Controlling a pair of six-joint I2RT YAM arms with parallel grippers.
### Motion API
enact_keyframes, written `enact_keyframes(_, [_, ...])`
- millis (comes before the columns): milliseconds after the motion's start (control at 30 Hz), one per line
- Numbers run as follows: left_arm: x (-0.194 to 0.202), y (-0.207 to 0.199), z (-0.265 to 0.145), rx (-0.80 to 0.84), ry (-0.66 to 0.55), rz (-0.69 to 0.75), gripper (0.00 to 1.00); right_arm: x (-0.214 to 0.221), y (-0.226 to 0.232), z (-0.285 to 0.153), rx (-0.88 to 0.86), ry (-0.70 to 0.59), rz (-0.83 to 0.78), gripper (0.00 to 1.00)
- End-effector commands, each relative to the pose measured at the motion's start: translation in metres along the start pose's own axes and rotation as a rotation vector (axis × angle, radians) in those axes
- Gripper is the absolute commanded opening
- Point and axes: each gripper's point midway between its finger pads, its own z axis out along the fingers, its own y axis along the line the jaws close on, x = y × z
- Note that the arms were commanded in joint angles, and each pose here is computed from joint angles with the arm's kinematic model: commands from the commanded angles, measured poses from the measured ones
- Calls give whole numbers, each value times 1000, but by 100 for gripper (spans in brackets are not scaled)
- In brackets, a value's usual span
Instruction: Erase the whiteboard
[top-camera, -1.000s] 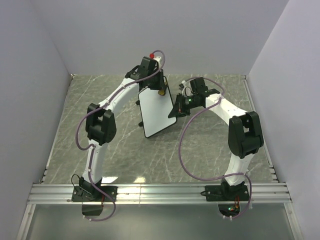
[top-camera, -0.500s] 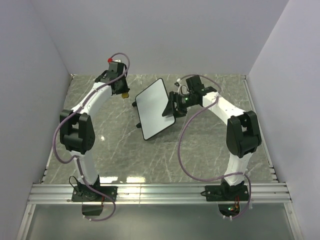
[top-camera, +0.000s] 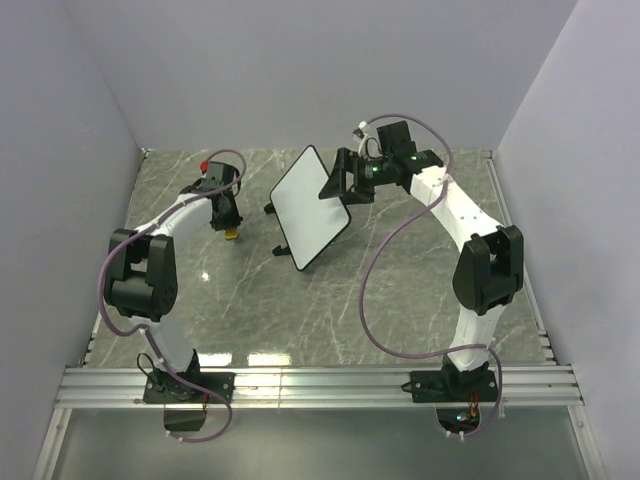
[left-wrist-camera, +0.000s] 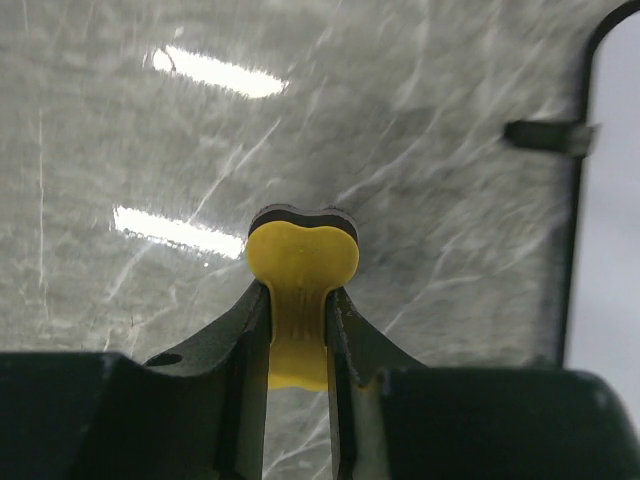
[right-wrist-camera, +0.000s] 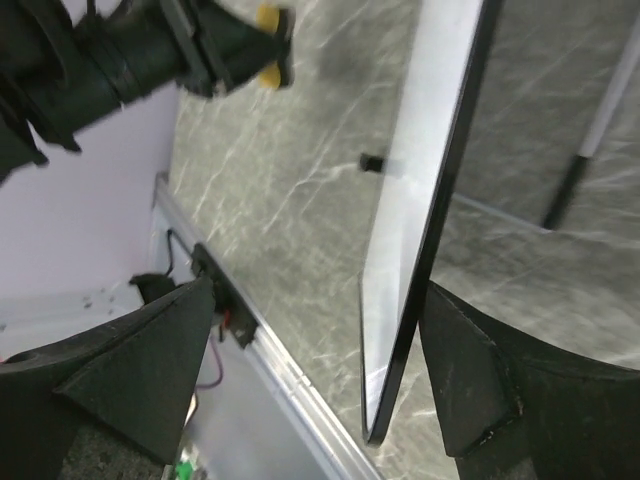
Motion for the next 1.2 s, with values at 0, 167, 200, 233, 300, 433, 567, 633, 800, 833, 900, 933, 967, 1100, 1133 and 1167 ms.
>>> enact_keyframes(0, [0,5,-2,-13,-50,-7,14,-27,0,-34,75,-120,-27,89])
enact_keyframes(167, [25,12,10,-27,-10,-37,41,-17,-21,-62,161,-191,-28,91])
enact_keyframes(200, [28,13,13,-31,-2,-41,43,-13,-25,-66,165,-195,-25,91])
enact_keyframes(233, [30,13,14,-34,8,-51,44,-11,-20,-71,156,-210,-45,91])
enact_keyframes(300, [34,15,17,-49,22,-59,46,4,-27,-69,158,-187,-31,91])
enact_keyframes(433, [38,16,9,-45,36,-83,60,14,-8,-86,122,-229,-42,91])
enact_keyframes(567, [47,19,-1,-46,54,-106,83,29,5,-103,113,-276,-51,91])
enact_keyframes(633, [44,18,-13,-46,39,-122,86,35,12,-119,138,-315,-62,91])
enact_keyframes(800, [32,4,-66,-30,-44,-141,89,55,3,-155,275,-444,-62,89])
enact_keyframes(833, [32,-1,-74,-21,-53,-160,89,58,-2,-169,337,-497,-48,88])
enact_keyframes(900, [36,-19,-96,33,-70,-152,88,68,-14,-177,396,-523,-23,89])
enact_keyframes(933, [38,-26,-103,48,-73,-172,88,74,-11,-185,391,-540,-40,89])
enact_keyframes(967, [40,-30,-108,49,-84,-176,87,81,-13,-184,392,-529,-40,89])
enact_keyframes(1100, [62,-56,-144,131,-91,-159,87,102,-2,-184,319,-507,-61,89])
enact_keyframes(1133, [68,-58,-152,128,-84,-161,86,109,-2,-181,304,-497,-55,89])
enact_keyframes(1167, [67,-59,-160,130,-111,-161,86,113,3,-180,274,-489,-63,89])
